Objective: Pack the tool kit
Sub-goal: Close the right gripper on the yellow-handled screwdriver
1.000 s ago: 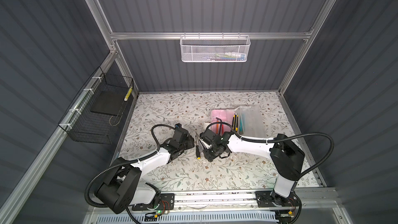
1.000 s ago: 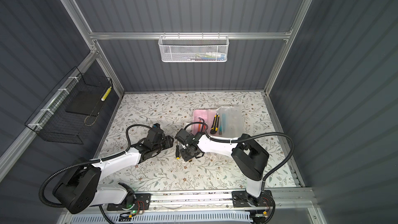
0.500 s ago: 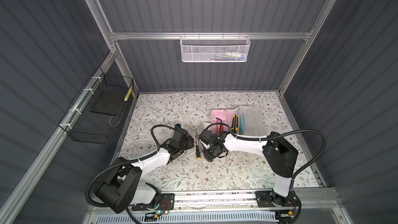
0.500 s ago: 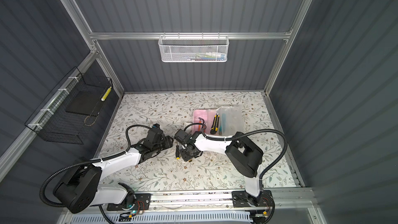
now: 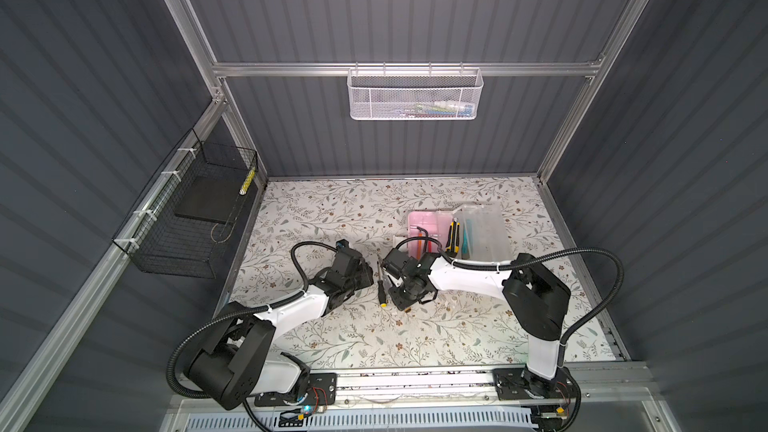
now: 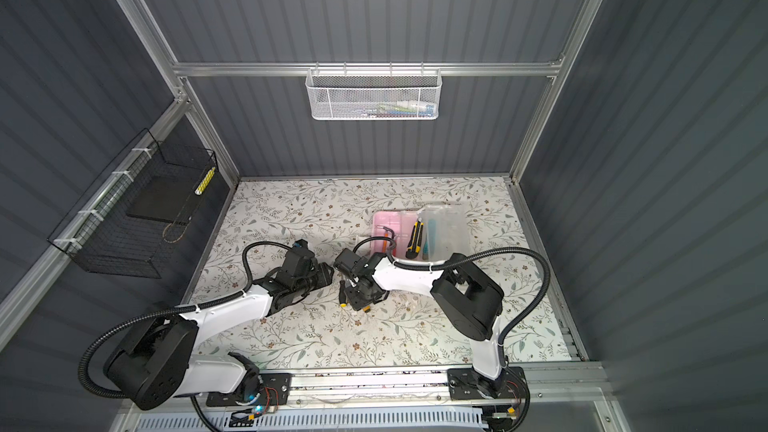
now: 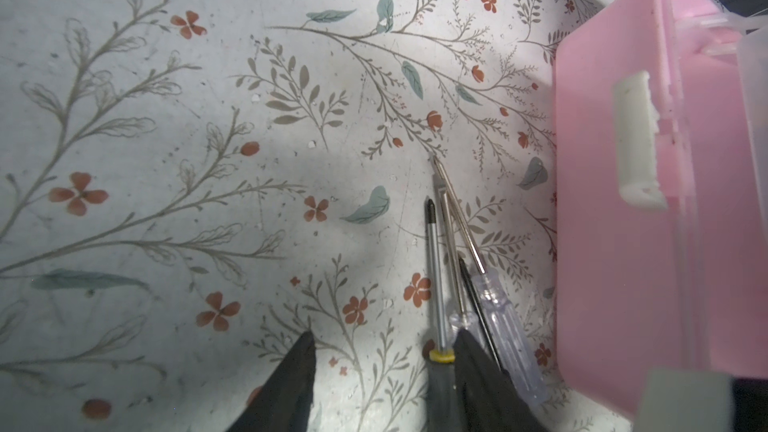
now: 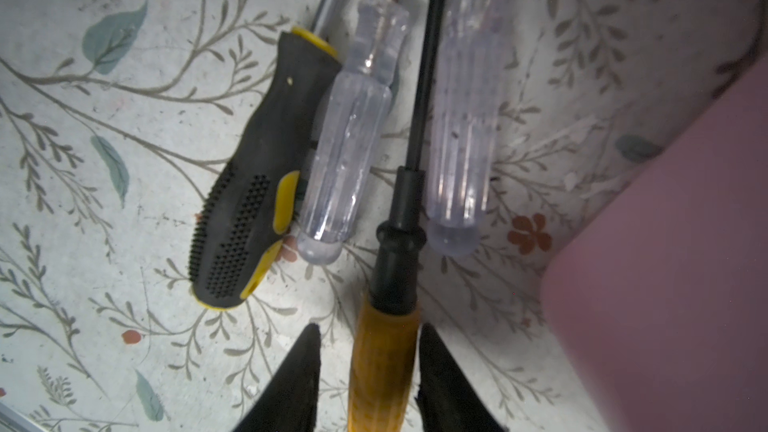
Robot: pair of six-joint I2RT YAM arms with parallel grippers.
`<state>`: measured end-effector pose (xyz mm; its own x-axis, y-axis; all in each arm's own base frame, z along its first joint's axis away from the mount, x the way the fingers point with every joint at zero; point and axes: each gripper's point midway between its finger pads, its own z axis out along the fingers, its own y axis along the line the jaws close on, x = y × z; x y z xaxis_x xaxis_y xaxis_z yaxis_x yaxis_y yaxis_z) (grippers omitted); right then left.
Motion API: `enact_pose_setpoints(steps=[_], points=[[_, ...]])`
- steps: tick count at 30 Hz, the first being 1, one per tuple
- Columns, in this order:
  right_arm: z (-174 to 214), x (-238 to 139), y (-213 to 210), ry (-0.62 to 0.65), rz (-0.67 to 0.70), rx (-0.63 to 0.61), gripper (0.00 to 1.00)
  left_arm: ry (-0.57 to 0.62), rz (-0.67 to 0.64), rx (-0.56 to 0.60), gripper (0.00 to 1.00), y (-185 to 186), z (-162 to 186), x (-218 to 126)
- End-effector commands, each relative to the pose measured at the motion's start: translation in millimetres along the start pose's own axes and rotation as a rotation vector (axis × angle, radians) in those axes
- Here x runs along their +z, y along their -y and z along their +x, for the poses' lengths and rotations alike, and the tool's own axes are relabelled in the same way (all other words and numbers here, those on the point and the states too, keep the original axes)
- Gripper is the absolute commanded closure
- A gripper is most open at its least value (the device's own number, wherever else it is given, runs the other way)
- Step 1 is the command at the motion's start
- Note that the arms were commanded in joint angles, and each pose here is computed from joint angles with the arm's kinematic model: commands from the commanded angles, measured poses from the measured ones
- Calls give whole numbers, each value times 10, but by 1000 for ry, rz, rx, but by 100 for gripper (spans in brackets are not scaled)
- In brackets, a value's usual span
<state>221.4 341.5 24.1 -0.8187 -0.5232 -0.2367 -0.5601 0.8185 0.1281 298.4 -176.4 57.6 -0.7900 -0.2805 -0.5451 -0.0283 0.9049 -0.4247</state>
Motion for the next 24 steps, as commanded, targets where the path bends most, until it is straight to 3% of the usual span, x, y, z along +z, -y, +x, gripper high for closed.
enact_pose_setpoints(steps=[1, 24], points=[[49, 62, 104, -36, 52, 15, 60, -10, -8, -17, 45, -61, 42, 29], [50, 14, 140, -40, 76, 19, 68, 4, -7, -26, 46, -69, -3, -2]])
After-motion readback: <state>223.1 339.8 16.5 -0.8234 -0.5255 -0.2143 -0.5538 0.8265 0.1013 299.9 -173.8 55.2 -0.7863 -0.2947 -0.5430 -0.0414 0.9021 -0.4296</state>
